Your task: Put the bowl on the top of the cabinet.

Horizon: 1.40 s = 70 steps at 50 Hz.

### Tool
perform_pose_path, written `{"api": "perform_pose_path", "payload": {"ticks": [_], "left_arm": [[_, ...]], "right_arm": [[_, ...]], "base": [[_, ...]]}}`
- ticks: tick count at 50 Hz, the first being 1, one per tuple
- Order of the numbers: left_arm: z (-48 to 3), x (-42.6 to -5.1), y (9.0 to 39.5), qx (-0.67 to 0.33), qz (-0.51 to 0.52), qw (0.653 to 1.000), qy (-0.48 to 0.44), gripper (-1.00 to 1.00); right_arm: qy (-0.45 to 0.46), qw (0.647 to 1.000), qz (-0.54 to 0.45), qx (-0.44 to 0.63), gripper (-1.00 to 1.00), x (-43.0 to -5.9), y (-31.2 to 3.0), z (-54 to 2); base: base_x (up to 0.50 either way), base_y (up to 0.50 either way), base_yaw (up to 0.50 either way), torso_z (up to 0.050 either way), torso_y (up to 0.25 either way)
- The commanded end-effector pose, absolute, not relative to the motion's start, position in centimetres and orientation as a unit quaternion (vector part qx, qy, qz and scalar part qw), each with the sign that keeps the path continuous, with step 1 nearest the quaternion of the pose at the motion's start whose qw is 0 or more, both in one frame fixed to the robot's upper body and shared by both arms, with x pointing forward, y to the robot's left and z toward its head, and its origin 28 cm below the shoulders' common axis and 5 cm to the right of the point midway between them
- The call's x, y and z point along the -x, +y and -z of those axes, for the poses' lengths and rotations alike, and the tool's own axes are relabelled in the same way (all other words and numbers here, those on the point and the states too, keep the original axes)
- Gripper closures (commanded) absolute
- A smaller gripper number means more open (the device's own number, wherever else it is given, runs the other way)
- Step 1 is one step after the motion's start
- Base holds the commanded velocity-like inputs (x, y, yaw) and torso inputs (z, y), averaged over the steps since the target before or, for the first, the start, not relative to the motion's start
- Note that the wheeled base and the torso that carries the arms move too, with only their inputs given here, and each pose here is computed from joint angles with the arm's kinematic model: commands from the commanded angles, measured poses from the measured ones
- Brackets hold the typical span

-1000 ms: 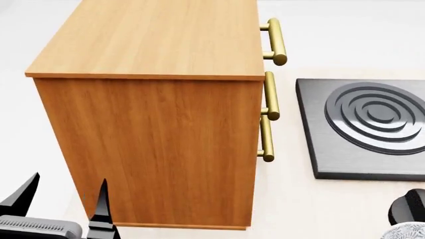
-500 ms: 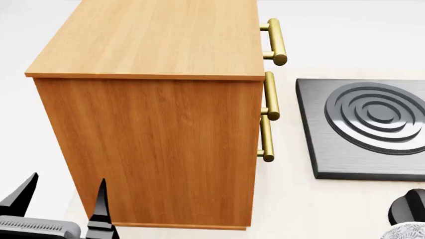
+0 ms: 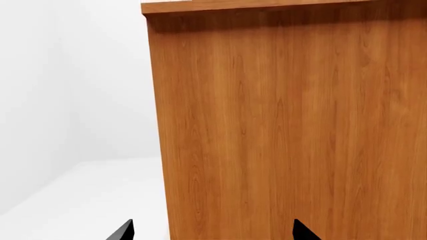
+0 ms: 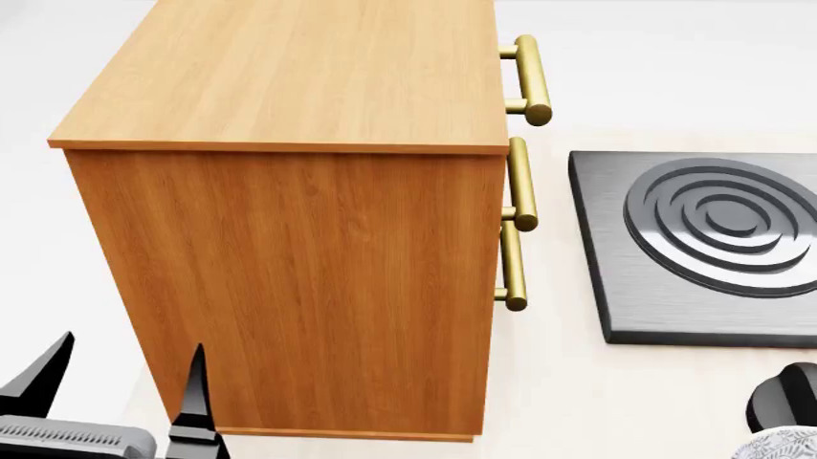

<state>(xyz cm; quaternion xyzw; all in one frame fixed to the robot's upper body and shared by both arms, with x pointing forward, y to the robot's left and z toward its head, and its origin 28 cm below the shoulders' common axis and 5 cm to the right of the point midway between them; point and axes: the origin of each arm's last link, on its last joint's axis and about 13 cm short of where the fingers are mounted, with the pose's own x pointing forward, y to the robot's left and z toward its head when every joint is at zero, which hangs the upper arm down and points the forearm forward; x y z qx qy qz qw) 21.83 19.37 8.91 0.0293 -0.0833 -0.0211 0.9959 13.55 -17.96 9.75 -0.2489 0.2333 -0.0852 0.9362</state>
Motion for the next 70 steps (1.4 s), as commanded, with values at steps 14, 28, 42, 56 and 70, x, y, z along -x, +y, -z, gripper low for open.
{"api": "perform_pose_path", "payload": {"ticks": [14, 28, 42, 56, 70], "left_arm": [[-8.7, -21.8, 19.4, -0.029, 0.021, 0.996, -0.082, -1.0], [-8.9, -21.8, 19.4, -0.029, 0.021, 0.996, -0.083, -1.0], [-8.9, -21.8, 19.4, -0.03, 0.02, 0.996, -0.084, -1.0], [-8.9, -21.7, 19.4, -0.03, 0.02, 0.996, -0.084, -1.0], [-8.9, -21.7, 19.5, -0.03, 0.019, 0.996, -0.084, -1.0]], "right_arm": [[0.238, 0.935, 0.088, 0.248, -1.0, -13.7, -18.1, -9.1], [0.239, 0.935, 0.092, 0.247, -1.0, -13.8, -18.3, -8.9], [0.238, 0.935, 0.095, 0.245, -1.0, -13.8, -18.3, -8.8], [0.24, 0.934, 0.095, 0.245, -1.0, -13.7, -18.3, -8.5], [0.241, 0.935, 0.095, 0.243, -1.0, -13.8, -18.4, -8.4]], "base": [[0.0, 0.0, 0.0, 0.0, 0.0], [0.0, 0.0, 0.0, 0.0, 0.0], [0.0, 0.0, 0.0, 0.0, 0.0], [0.0, 0.0, 0.0, 0.0, 0.0], [0.0, 0.0, 0.0, 0.0, 0.0]]}}
